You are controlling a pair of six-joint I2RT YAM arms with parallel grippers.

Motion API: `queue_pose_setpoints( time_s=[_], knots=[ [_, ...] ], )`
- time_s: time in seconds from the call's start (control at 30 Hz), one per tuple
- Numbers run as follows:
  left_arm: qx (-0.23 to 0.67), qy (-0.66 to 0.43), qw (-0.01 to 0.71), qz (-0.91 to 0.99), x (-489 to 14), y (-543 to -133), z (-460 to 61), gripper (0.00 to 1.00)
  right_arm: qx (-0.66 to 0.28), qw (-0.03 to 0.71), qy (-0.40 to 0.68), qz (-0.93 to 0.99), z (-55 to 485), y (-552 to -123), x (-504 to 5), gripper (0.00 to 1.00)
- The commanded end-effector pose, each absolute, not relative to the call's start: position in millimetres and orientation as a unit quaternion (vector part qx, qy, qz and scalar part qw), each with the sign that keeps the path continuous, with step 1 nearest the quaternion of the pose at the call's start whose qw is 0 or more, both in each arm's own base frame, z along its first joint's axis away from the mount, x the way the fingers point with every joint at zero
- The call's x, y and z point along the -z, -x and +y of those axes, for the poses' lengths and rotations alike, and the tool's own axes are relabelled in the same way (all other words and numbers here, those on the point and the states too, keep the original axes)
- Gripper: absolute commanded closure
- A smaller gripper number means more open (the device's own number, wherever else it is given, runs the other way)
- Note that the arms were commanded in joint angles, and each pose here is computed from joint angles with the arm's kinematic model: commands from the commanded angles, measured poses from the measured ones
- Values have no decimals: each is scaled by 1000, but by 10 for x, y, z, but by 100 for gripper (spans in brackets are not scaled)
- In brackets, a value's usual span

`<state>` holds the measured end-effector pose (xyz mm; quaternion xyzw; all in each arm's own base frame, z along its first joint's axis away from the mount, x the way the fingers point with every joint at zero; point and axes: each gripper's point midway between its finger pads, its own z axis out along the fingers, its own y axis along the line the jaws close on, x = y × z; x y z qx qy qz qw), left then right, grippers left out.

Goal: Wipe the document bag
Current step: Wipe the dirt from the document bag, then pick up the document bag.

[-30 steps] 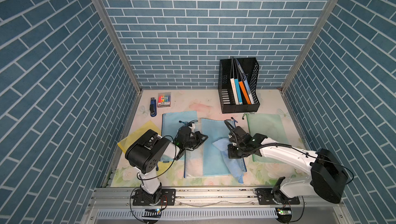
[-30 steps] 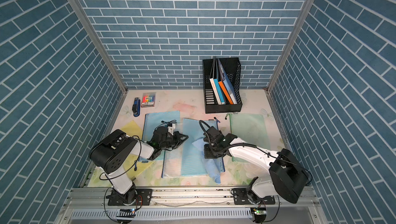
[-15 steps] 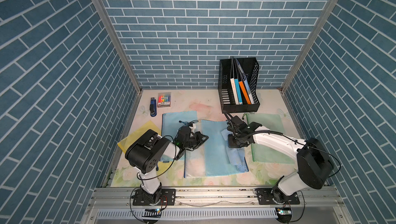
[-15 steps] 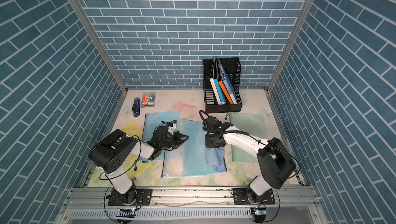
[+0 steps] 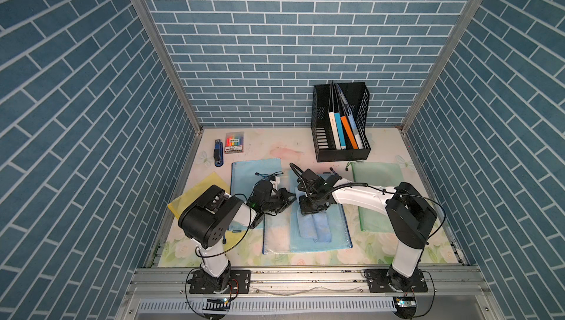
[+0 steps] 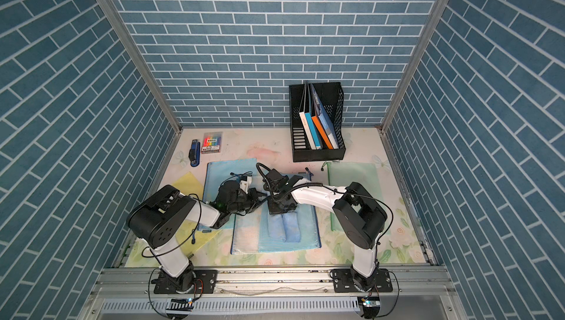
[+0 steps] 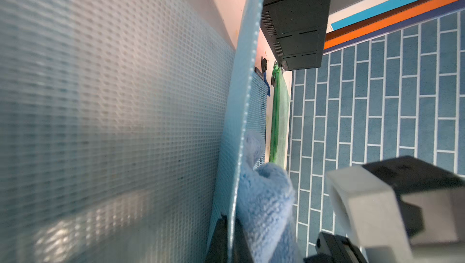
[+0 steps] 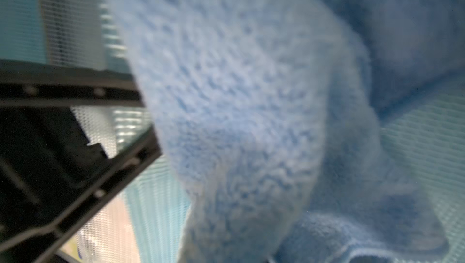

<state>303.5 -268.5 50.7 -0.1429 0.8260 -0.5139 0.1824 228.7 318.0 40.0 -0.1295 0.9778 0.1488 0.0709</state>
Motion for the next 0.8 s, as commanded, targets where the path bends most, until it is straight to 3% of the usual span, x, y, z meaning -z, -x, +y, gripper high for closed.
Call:
queue_pose_setpoints(
  time_s=[0.0,0.13,0.3,0.63,0.77],
  knots=[
    [523,129,198,819,-625,-3085,-2678,100,-96,76,83,989,2627,-2365,-393,100],
    [520,127,197,821,-620,-3085,-2660,100,-54,93,56,993,2148,-2415,-476,100],
    [521,124,194,822,-620,-3091,-2677,100,-38,100,47,993,2025,-2461,-528,100],
    [519,119,191,825,-609,-3090,-2689,100,-124,82,136,979,3184,-2391,-513,100],
    [520,116,194,824,-643,-3097,-2697,100,-142,99,133,976,3298,-2429,-640,100]
  ],
)
